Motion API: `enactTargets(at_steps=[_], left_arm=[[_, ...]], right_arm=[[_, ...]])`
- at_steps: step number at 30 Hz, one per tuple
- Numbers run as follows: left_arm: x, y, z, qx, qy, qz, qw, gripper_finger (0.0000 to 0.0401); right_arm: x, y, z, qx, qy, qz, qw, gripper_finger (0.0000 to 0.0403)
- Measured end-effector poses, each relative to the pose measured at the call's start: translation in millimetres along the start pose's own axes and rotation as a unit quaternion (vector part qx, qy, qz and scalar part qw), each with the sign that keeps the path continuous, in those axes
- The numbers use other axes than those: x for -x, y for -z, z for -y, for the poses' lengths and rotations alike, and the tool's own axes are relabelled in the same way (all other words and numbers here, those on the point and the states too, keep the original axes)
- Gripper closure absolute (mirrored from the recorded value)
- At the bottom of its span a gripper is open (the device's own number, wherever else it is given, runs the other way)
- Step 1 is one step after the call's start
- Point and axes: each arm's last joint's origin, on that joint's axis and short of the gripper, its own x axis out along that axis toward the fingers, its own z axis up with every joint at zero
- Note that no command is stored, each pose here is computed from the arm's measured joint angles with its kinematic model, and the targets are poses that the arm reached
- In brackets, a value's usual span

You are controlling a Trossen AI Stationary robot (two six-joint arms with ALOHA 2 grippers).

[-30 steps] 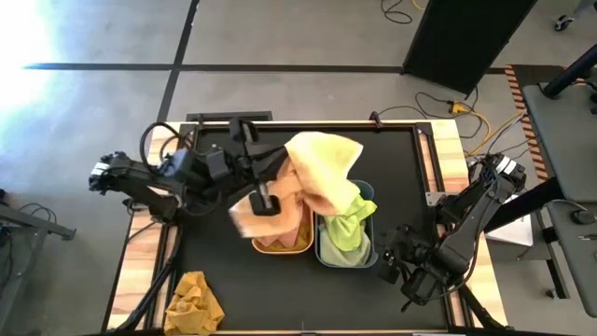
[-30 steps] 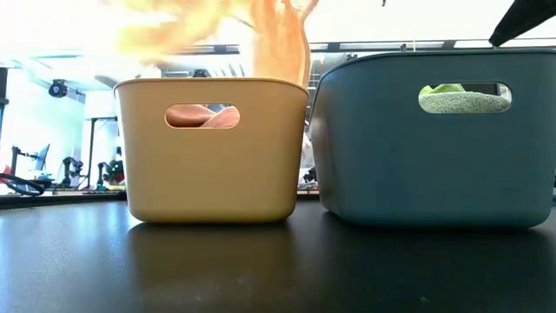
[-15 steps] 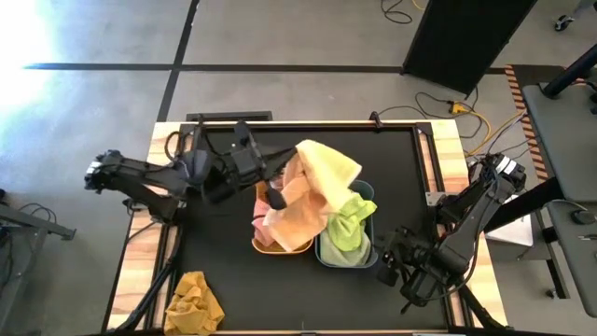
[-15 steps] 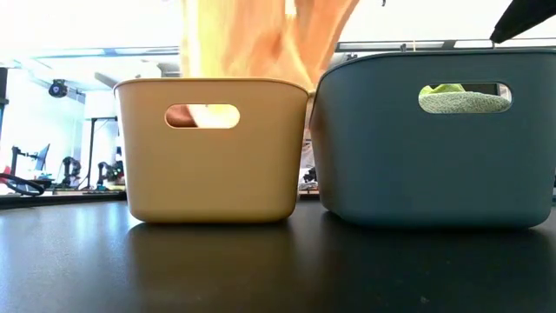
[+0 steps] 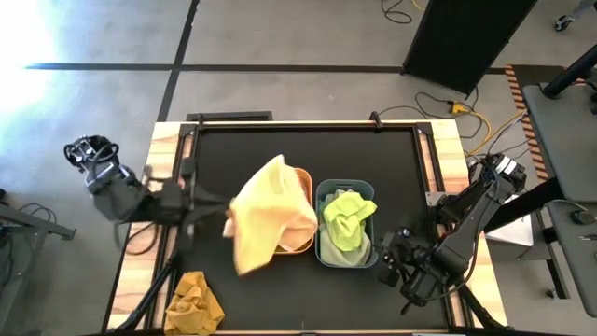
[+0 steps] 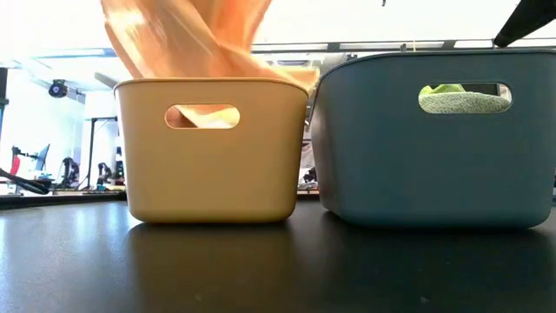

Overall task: Sort towels by color in basket
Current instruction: Put the orange plaid towel into the orange bin

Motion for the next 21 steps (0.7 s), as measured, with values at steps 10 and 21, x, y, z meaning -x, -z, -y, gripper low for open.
enactTargets(at_steps=[10, 21], left_arm=[[17.8, -16.8, 49.6, -0.037, 0.163, 0.103, 0.980, 0.0401], [-17.1, -11.0, 95.8, -0.075, 0.139, 0.147, 0.976, 0.0401]], right_arm=[[-0.5, -0.4, 0.4, 0.001, 0.003, 0.004, 1.000, 0.0300], [-0.5, -0.4, 0.3, -0.006, 0.002, 0.004, 1.000, 0.0286]])
